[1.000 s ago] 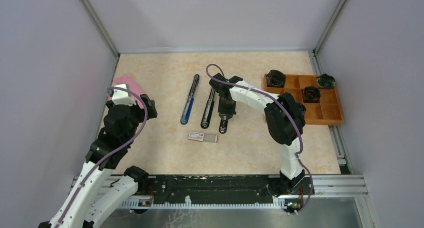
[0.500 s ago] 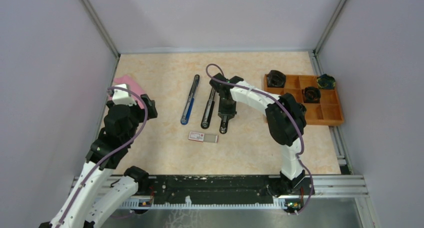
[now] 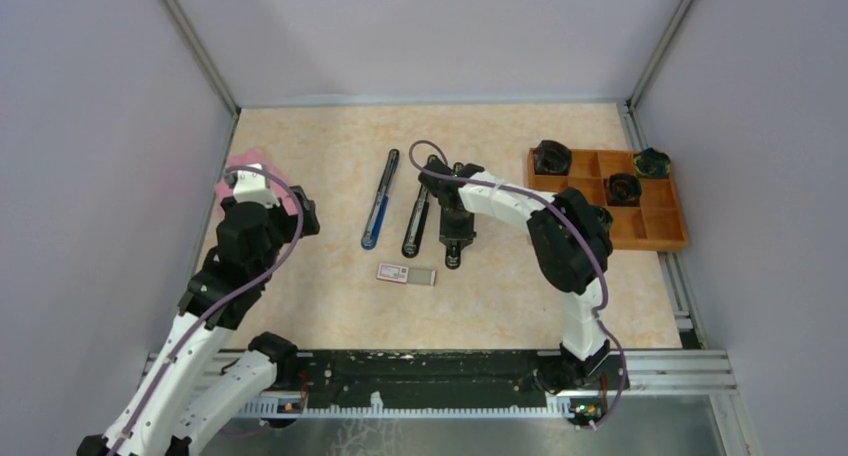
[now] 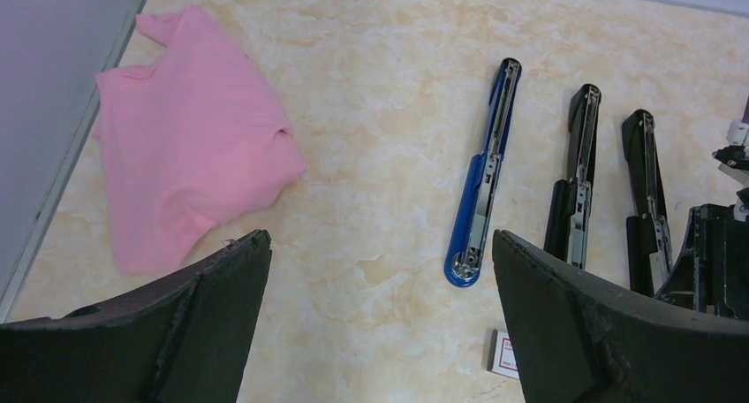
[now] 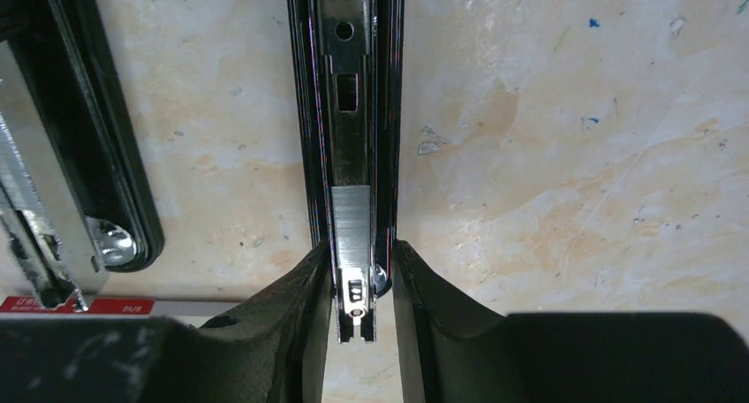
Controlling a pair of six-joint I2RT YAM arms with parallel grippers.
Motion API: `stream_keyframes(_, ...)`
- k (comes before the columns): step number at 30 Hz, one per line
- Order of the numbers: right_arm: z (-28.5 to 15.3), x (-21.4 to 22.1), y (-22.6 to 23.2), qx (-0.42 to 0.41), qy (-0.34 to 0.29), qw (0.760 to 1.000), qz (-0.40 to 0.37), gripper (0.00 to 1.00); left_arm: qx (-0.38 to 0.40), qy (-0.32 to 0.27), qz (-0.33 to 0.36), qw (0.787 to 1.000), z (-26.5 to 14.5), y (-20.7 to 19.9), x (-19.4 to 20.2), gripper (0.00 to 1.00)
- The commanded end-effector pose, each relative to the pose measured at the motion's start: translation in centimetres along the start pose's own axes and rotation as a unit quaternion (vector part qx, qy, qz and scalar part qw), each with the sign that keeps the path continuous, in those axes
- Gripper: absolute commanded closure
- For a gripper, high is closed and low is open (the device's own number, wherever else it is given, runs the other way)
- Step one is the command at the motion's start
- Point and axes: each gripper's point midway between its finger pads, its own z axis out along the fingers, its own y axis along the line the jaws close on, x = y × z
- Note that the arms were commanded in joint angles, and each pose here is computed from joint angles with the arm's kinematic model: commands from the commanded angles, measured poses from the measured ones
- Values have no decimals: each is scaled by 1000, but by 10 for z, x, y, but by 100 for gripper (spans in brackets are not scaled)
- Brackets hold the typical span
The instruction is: Load the staples into the stapler
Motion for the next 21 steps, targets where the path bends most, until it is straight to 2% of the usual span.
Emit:
stream_keyframes(1, -19, -17, -16, 14, -51, 999, -12, 69, 18, 15, 12, 1000, 10, -10, 6, 0)
stream_keyframes(9, -34, -41, -52, 21, -111, 993, -24, 68, 73, 120, 3, 990, 29, -48, 38, 0)
stream_keyframes(16, -43, -47, -48, -30, -155, 982, -101, 57, 87, 221, -24, 971, 49, -73, 82, 0)
stream_keyframes(21, -48, -40, -33, -110, -201, 963, -143, 40, 151, 248, -75, 954, 59, -111, 92, 0)
